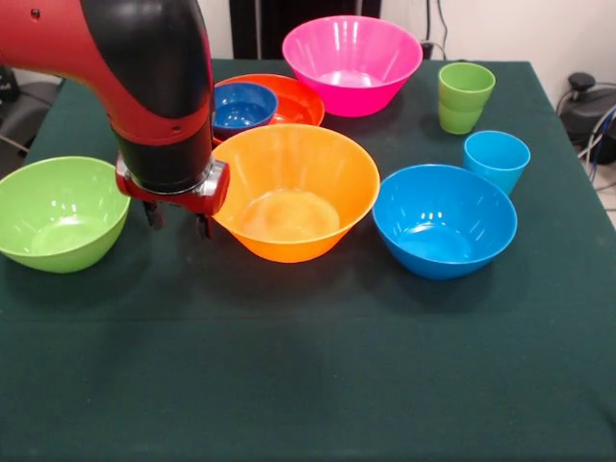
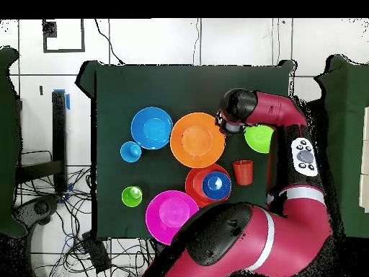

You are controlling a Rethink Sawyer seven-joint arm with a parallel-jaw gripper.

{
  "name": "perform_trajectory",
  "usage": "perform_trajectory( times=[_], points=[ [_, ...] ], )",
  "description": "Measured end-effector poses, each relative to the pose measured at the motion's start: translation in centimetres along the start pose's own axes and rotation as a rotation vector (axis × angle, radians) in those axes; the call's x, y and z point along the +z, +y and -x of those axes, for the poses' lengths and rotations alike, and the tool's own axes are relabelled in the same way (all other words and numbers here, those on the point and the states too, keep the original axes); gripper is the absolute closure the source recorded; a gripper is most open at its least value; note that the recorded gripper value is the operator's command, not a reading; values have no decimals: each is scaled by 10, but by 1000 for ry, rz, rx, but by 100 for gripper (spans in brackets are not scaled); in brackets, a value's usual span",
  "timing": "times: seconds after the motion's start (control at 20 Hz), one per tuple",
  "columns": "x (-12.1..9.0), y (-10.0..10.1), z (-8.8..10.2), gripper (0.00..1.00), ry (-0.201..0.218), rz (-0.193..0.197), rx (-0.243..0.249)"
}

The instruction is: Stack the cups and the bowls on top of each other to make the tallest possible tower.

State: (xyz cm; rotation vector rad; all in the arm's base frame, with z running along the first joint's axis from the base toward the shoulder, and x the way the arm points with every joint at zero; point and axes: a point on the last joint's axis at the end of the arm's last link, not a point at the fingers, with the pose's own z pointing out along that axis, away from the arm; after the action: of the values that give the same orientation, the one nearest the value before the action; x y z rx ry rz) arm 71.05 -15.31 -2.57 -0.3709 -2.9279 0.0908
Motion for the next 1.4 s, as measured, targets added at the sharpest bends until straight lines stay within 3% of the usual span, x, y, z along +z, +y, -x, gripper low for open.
perform_trajectory(
  times=[0.35, 0.7, 0.85, 1.1, 1.2, 1.3, 1.4],
  points=[
    [-8, 0, -2, 0, -6, -53, -37],
    [-69, -15, -9, 0, 83, -79, -11],
    [-100, -26, -10, 0, 102, -82, 10],
    [-128, -43, -8, 0, 76, -84, 36],
    [-138, -60, -8, 0, 54, -72, 57],
    [-138, -67, -9, 0, 45, -63, 65],
    [-128, -91, -10, 0, 10, -35, 91]
  ],
)
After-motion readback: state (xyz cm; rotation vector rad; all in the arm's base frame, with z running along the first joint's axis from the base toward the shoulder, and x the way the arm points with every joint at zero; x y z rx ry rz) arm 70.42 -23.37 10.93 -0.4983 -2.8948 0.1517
